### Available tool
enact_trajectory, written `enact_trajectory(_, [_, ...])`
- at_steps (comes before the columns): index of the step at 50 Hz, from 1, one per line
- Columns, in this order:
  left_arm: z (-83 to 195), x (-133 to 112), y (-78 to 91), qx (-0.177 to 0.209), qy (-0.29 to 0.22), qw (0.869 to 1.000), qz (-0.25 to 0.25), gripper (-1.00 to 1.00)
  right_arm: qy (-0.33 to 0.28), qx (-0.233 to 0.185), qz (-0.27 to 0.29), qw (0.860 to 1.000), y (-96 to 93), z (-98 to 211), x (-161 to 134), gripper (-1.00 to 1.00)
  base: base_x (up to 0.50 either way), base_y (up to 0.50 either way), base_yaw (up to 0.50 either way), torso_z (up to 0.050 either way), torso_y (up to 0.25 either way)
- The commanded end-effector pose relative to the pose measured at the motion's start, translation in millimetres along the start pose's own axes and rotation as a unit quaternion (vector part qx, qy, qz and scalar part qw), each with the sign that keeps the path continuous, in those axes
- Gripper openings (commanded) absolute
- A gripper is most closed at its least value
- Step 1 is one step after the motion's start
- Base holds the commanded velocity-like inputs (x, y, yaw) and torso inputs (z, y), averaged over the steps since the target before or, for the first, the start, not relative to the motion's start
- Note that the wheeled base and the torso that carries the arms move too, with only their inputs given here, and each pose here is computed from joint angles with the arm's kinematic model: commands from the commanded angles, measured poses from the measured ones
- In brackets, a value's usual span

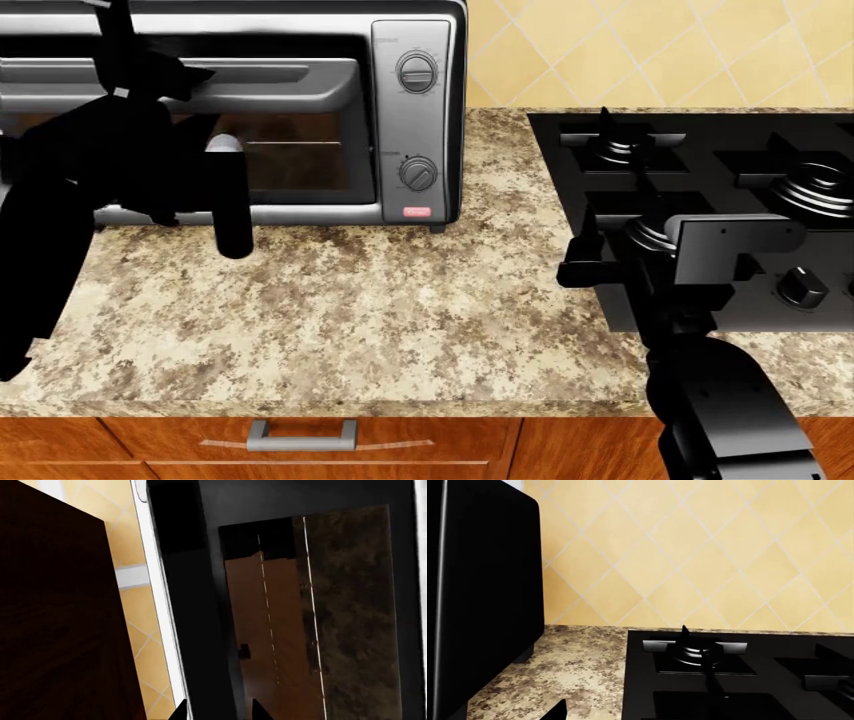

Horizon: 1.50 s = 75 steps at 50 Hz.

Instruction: Open the toaster oven door.

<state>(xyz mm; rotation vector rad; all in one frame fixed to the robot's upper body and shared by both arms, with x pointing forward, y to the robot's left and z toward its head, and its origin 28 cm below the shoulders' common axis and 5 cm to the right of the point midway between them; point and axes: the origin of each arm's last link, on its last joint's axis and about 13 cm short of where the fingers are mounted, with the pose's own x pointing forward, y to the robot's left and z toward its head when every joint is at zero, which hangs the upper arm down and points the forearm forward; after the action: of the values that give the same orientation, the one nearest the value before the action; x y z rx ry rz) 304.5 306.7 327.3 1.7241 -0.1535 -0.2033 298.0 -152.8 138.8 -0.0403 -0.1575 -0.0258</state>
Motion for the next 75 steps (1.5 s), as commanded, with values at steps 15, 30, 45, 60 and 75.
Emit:
enact_trajectory(15, [9.0,-52.3,-31.7,-0.044,-0.014,0.993,-0.109,-1.00,-0.004,0.004,0.004,1.000,0.8,2.2,-0.5,1.00,0.00,0.00,0.00,0.000,0.000])
enact_trajectory(30, [17.2,-82.7,-43.5,-0.037,-0.019,0.988,-0.151,-1.00,-0.012,0.006,0.008,1.000,3.3,8.8,-2.0,1.00,0.00,0.00,0.00,0.000,0.000])
enact_trajectory(45, [20.3,-92.1,-59.0,-0.029,-0.028,0.987,-0.153,-1.00,-0.013,0.006,0.007,1.000,3.0,9.1,-3.0,1.00,0.00,0.00,0.00,0.000,0.000])
enact_trajectory(60, [21.1,-100.8,-80.6,-0.030,-0.026,0.984,-0.175,-1.00,-0.012,0.005,0.007,1.000,3.2,8.1,-3.0,1.00,0.00,0.00,0.00,0.000,0.000])
enact_trajectory(75, [26.3,-109.8,-99.1,-0.032,-0.033,0.980,-0.191,-1.00,-0.009,0.006,0.006,1.000,3.0,4.8,-3.6,1.00,0.00,0.00,0.00,0.000,0.000])
